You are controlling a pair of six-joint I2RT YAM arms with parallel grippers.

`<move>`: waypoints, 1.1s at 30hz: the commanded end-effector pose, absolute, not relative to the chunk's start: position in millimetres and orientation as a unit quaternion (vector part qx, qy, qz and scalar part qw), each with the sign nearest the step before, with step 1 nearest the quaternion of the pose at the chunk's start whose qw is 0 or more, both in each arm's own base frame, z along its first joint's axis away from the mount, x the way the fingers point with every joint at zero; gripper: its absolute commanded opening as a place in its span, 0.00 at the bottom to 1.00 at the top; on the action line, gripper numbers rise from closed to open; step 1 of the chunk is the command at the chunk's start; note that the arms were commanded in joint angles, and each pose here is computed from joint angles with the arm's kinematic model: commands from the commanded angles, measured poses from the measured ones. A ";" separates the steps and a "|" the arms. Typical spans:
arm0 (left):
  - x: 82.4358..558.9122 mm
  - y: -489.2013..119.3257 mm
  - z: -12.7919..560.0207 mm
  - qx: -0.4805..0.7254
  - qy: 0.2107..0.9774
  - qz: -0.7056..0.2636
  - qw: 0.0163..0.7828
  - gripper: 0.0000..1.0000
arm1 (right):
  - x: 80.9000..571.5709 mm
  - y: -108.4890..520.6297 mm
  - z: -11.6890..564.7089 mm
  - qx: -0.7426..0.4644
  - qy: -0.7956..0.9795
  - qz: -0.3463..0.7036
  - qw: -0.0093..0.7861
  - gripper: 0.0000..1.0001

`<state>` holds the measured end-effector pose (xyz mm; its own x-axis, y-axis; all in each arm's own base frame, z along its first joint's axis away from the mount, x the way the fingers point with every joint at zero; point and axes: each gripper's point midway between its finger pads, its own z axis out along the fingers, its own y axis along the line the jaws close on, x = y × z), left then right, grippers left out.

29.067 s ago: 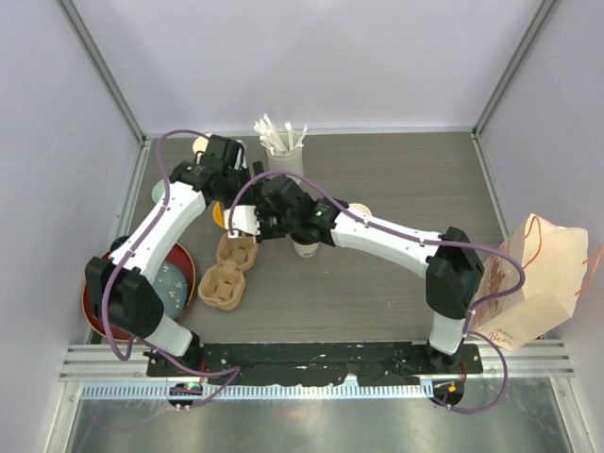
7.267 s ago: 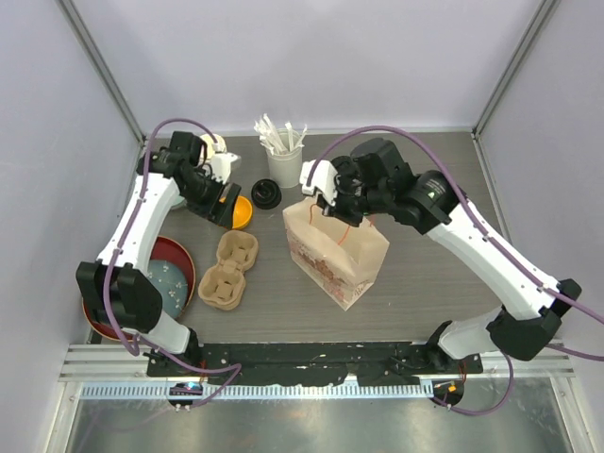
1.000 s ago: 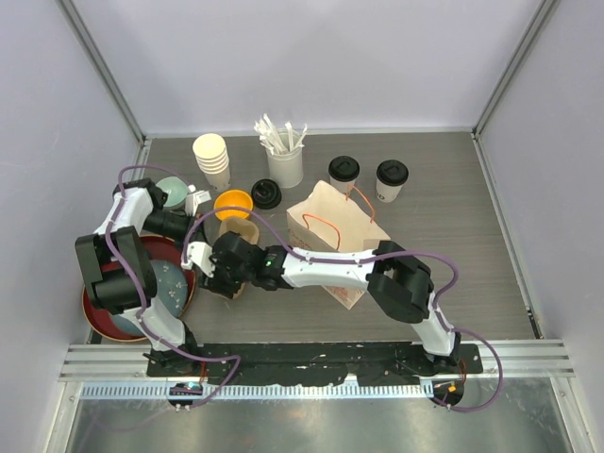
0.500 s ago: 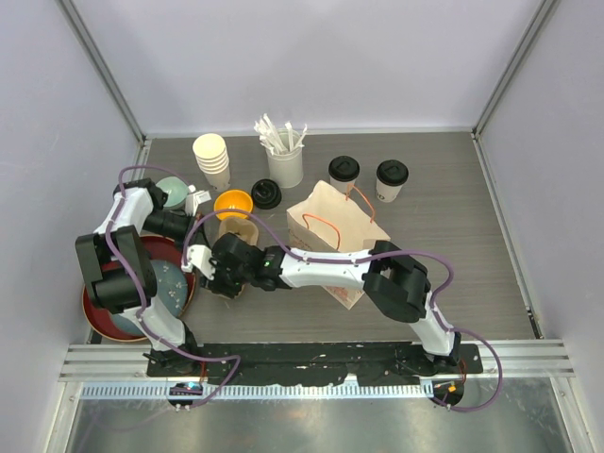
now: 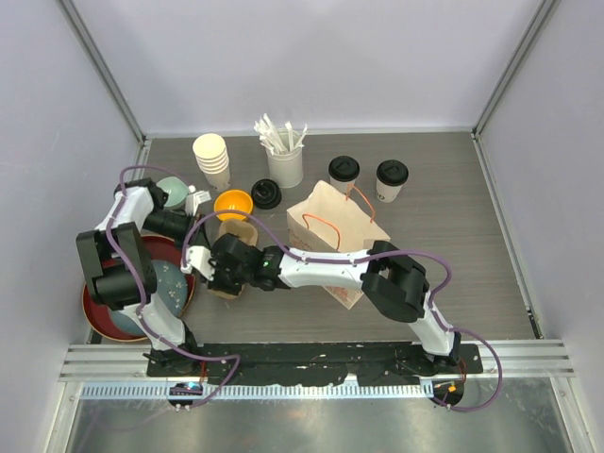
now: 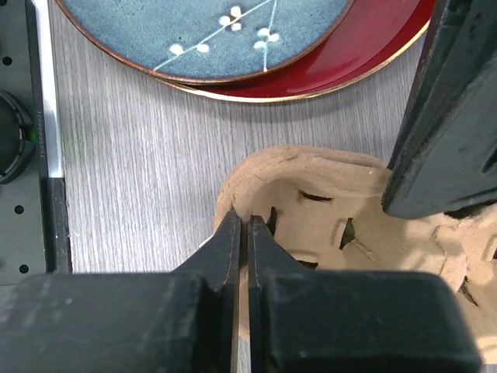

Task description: Pack the takeout coffee

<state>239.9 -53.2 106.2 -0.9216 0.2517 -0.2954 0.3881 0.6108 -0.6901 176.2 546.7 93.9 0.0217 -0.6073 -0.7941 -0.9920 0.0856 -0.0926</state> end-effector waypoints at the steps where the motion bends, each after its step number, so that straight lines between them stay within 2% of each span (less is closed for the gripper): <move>1: 220.5 -57.0 137.4 0.136 0.894 -0.426 0.038 0.31 | 184.5 552.5 148.3 -0.598 0.633 0.286 0.399 0.01; 3: 225.2 -52.0 139.0 0.138 0.901 -0.409 0.049 0.44 | 185.6 552.1 157.4 -0.593 0.633 0.289 0.405 0.01; 12: 242.3 -37.7 168.3 0.126 0.908 -0.387 0.101 0.65 | 196.7 553.3 191.6 -0.540 0.660 0.330 0.406 0.01; 19: 241.1 -23.0 161.8 0.119 0.920 -0.357 0.112 0.65 | 208.7 551.2 229.2 -0.499 0.662 0.373 0.417 0.01; 25: 239.0 -18.9 157.5 0.120 0.924 -0.347 0.110 0.65 | 202.0 546.9 273.1 -0.490 0.637 0.410 0.430 0.01; 33: 234.2 -9.1 139.5 0.122 0.935 -0.320 0.088 0.63 | 197.1 535.3 301.7 -0.472 0.636 0.423 0.440 0.01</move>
<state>262.1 -8.6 138.9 -0.9213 0.1769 -0.3462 0.3532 0.7530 -0.5553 205.1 537.8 213.4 -0.2119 -0.3929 -0.8948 -0.9655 0.2259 0.1294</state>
